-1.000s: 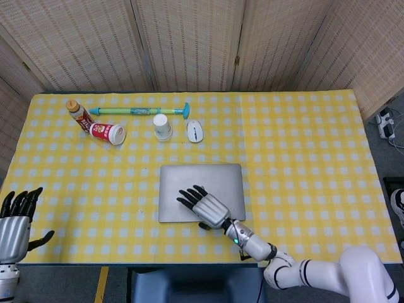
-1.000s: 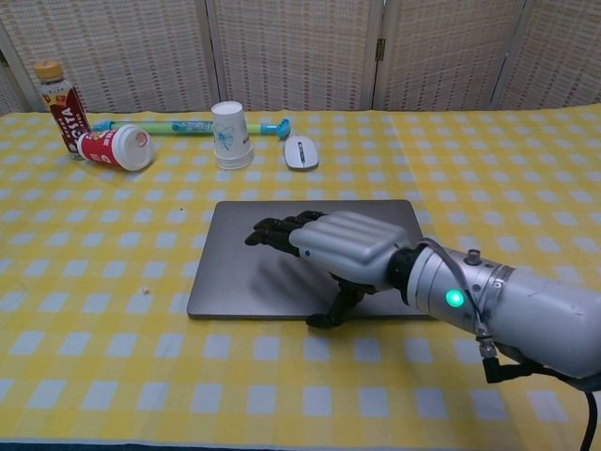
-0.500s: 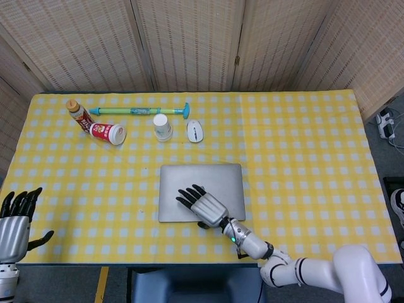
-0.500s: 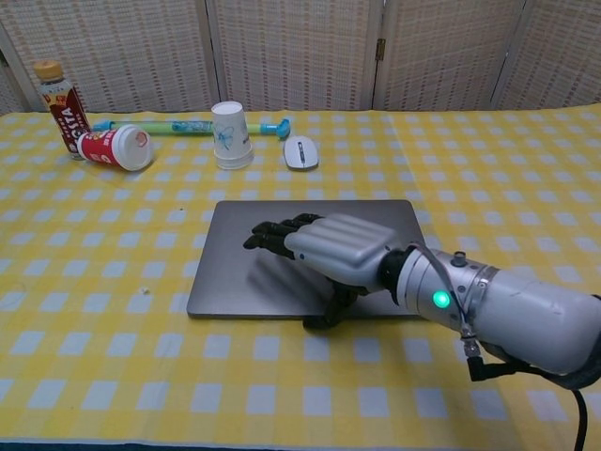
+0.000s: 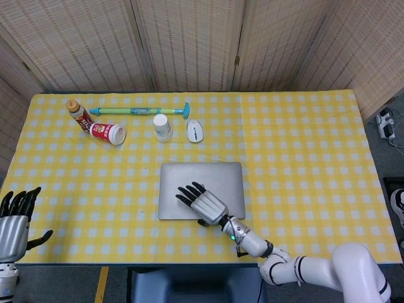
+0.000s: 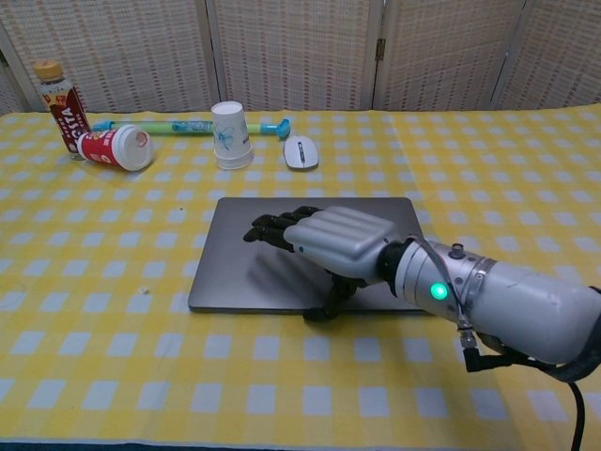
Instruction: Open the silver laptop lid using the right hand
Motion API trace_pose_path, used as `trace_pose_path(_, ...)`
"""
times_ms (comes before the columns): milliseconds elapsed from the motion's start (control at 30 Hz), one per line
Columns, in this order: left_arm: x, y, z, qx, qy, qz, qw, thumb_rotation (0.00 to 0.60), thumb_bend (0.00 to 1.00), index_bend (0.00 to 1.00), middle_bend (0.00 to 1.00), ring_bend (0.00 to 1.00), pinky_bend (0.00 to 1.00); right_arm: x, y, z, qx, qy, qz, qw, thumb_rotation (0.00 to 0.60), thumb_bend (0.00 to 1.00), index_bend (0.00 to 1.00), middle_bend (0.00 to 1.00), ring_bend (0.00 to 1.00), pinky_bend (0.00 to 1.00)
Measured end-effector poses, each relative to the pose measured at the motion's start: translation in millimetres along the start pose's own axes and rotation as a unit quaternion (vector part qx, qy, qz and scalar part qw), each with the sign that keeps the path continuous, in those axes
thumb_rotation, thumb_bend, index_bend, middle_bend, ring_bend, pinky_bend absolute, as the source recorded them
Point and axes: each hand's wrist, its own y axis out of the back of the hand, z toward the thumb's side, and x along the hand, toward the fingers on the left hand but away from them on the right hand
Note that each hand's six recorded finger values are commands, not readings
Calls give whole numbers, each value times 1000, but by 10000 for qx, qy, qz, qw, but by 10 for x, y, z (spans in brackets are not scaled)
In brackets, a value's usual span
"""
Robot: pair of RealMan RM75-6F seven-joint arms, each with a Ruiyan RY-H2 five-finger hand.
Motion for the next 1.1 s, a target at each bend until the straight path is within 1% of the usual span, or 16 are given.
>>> trace_pose_path(33, 1, -4, -2, 0, 1, -7, 10000, 600, 161, 69, 186, 138, 5, -1, -4, -1, 11, -2, 0, 10000, 600, 308, 0, 0, 0, 0)
trace_pose_path(100, 0, -11, -7, -1, 5, -13, 10000, 600, 161, 69, 186, 138, 5, -5, -19, -5, 47, -6, 3, 10000, 600, 345, 0, 0, 0, 0)
trace_pose_path(267, -11, -21, -28, -7, 27, -19, 10000, 600, 161, 69, 186, 138, 5, -21, -44, 3, 155, 22, -35, 9999, 600, 510, 0, 0, 0, 0)
trace_pose_path(367, -17, -25, -43, -16, 47, -21, 10000, 600, 161, 69, 186, 138, 5, -28, -31, 16, 194, 57, -83, 9998, 600, 563, 0, 0, 0, 0)
trace_pose_path(433, -16, -27, -52, -18, 57, -20, 10000, 600, 161, 69, 186, 138, 5, -33, -21, 19, 217, 71, -103, 9997, 600, 582, 0, 0, 0, 0)
trace_pose_path(567, -4, -25, -56, -14, 46, -3, 10000, 600, 161, 69, 186, 138, 5, -42, -1, 12, 309, 78, -140, 9994, 600, 585, 0, 0, 0, 0)
trace_pose_path(700, 32, -20, -27, 14, -64, 12, 10000, 600, 161, 83, 186, 138, 6, -49, 48, -4, 428, 72, -219, 9988, 600, 586, 0, 0, 0, 0)
trace_pose_path(833, 91, -8, 62, -13, -344, 53, 9994, 600, 161, 118, 186, 145, 17, -56, 123, -23, 504, 59, -293, 9983, 600, 586, 0, 0, 0, 0)
trace_pose_path(933, 154, 1, 161, 10, -656, 111, 9978, 600, 165, 191, 207, 180, 41, -62, 191, -35, 584, 52, -350, 9977, 600, 586, 0, 0, 0, 0)
trace_pose_path(1000, 204, -5, 243, 10, -904, 146, 9958, 600, 172, 270, 254, 218, 67, -67, 243, -41, 640, 49, -388, 9972, 600, 586, 0, 0, 0, 0)
trace_pose_path(1033, 226, -12, 279, 8, -1014, 146, 9947, 600, 174, 292, 273, 232, 76, -69, 264, -43, 666, 47, -404, 9970, 600, 586, 0, 0, 0, 0)
trace_pose_path(1100, 264, -35, 366, 12, -1263, 138, 9919, 600, 186, 349, 339, 290, 132, -74, 309, -45, 734, 46, -434, 9963, 600, 587, 0, 0, 0, 0)
